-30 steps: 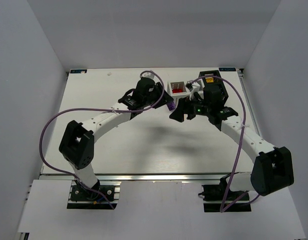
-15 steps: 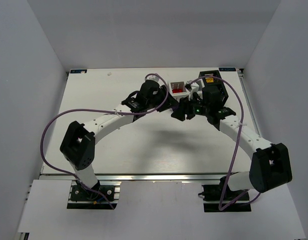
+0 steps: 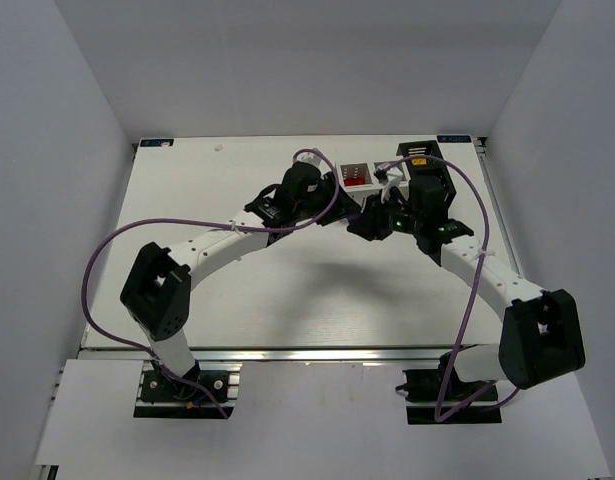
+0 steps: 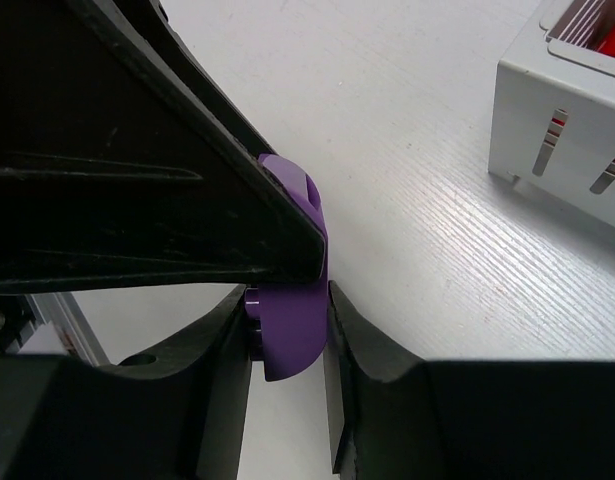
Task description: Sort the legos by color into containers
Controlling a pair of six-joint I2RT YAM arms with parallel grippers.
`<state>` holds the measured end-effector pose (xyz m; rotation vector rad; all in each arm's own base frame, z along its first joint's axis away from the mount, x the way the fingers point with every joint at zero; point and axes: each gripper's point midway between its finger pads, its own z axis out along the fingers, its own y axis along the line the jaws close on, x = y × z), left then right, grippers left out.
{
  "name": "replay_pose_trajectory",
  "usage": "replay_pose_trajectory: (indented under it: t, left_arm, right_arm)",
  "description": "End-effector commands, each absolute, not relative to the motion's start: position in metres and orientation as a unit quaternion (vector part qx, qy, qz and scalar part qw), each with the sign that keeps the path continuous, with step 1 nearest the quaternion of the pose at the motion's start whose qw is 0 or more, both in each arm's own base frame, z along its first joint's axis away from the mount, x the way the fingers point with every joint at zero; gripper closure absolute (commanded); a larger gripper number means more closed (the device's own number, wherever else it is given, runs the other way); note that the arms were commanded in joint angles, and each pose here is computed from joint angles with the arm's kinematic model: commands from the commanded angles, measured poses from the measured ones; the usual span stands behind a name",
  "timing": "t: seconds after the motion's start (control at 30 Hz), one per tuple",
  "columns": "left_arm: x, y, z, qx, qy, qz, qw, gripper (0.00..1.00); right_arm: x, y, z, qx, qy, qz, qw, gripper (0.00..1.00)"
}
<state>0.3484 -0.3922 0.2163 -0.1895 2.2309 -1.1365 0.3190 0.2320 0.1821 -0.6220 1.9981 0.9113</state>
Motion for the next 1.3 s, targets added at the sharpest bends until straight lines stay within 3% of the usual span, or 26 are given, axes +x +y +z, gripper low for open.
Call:
replay_pose_trajectory:
  t: [0.0, 0.03, 0.17, 0.27, 0.47, 0.57, 0.6, 0.73, 0.97, 1.27]
  left_arm:
    - [0.339, -0.393, 0.236, -0.07, 0.833, -0.451, 0.312, 0.94]
    - [0.339, -0.393, 0.238, -0.07, 0.831, -0.454, 0.313, 0.74]
    - [0.34, -0.394, 0.249, -0.061, 0.824, -0.461, 0.323, 0.29]
    - [0.347, -0.386, 0.26, -0.061, 0.826, -0.445, 0.341, 0.1]
    - [0.372, -0.331, 0.288, -0.082, 0.833, -0.329, 0.436, 0.03]
    - [0.362, -0.291, 0.31, -0.08, 0.819, -0.286, 0.492, 0.02]
    - [0.354, -0.277, 0.289, -0.076, 0.829, -0.259, 0.489, 0.02]
    - [0.319, -0.211, 0.294, -0.077, 0.807, -0.211, 0.547, 0.02]
    - [0.285, -0.156, 0.257, -0.022, 0.804, -0.132, 0.579, 0.02]
    - [0.276, -0.136, 0.223, 0.005, 0.811, -0.081, 0.579, 0.02]
  right_arm:
    - [0.329, 0.224, 0.204, -0.249, 0.771, 0.355, 0.466, 1.0]
    - [0.329, 0.224, 0.204, -0.25, 0.77, 0.358, 0.466, 1.0]
    - [0.332, 0.216, 0.212, -0.251, 0.768, 0.353, 0.472, 1.0]
    - [0.337, 0.207, 0.217, -0.25, 0.768, 0.342, 0.481, 1.0]
    - [0.364, 0.175, 0.218, -0.243, 0.795, 0.245, 0.499, 1.0]
    - [0.397, 0.147, 0.222, -0.26, 0.814, 0.134, 0.502, 1.0]
    - [0.406, 0.14, 0.238, -0.267, 0.814, 0.105, 0.505, 1.0]
    - [0.437, 0.118, 0.255, -0.296, 0.817, 0.016, 0.495, 1.0]
    - [0.473, 0.107, 0.233, -0.321, 0.849, -0.033, 0.418, 1.0]
    - [0.482, 0.101, 0.197, -0.38, 0.86, -0.053, 0.338, 1.0]
